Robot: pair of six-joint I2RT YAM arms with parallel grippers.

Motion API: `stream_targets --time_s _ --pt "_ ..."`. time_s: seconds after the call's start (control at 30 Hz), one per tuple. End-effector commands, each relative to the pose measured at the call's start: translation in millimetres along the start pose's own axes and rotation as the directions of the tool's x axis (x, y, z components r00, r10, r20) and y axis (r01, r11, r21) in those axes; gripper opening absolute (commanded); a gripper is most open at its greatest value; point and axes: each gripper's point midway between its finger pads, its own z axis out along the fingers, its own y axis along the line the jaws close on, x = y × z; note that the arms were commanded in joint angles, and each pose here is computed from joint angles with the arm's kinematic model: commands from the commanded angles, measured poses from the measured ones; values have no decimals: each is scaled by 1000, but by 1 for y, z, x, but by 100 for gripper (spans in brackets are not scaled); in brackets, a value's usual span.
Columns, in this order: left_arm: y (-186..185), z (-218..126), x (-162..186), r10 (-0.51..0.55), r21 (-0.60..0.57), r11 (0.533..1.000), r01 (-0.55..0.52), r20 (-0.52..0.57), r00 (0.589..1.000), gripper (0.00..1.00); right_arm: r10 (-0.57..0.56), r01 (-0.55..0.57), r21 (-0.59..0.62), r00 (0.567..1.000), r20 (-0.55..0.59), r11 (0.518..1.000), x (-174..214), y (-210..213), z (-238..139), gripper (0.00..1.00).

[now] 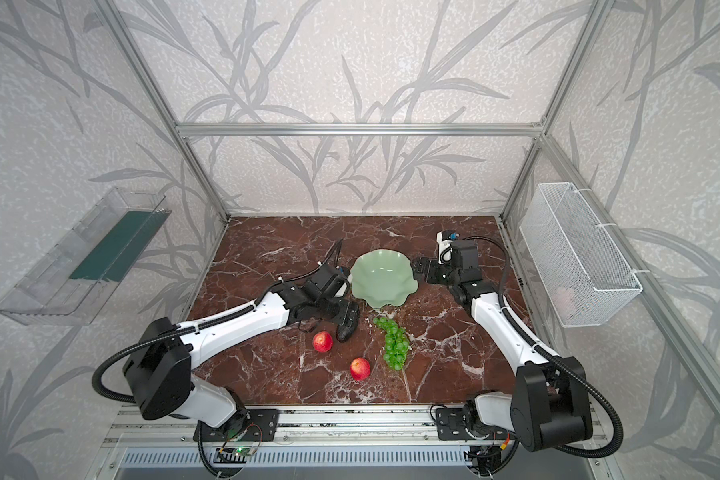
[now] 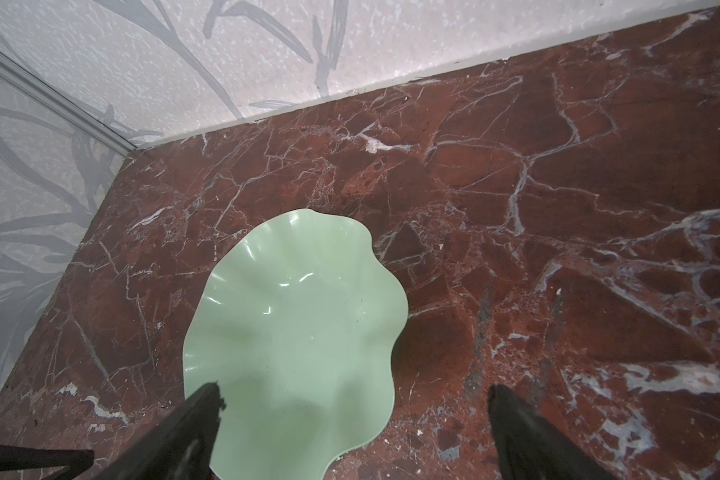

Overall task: Place and organize the fake fruits in the fruit bowl
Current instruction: 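Lower the left gripper onto the dark avocado and close on it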

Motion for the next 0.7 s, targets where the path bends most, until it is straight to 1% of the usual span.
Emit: stream_targets --time_s 0.0,0.3,0.47,0.53,0.67 --pt "-1 6 11 2 -12 1000 -3 -64 998 84 -30 31 -24 999 42 999 -11 9 -10 99" --pt "3 31 30 -7 -40 999 1 -148 989 82 -27 28 -16 999 44 999 -11 8 -9 99" --pt "4 42 35 -7 -45 999 0 -171 985 78 -26 26 -15 999 45 1000 -11 7 -8 99" --pt "4 45 34 -10 -49 999 2 -171 985 73 -25 26 -14 999 47 1000 -11 7 -8 99" --pt "5 52 36 -13 -54 999 3 -191 981 58 -24 25 -12 999 49 1000 -11 6 -8 99"
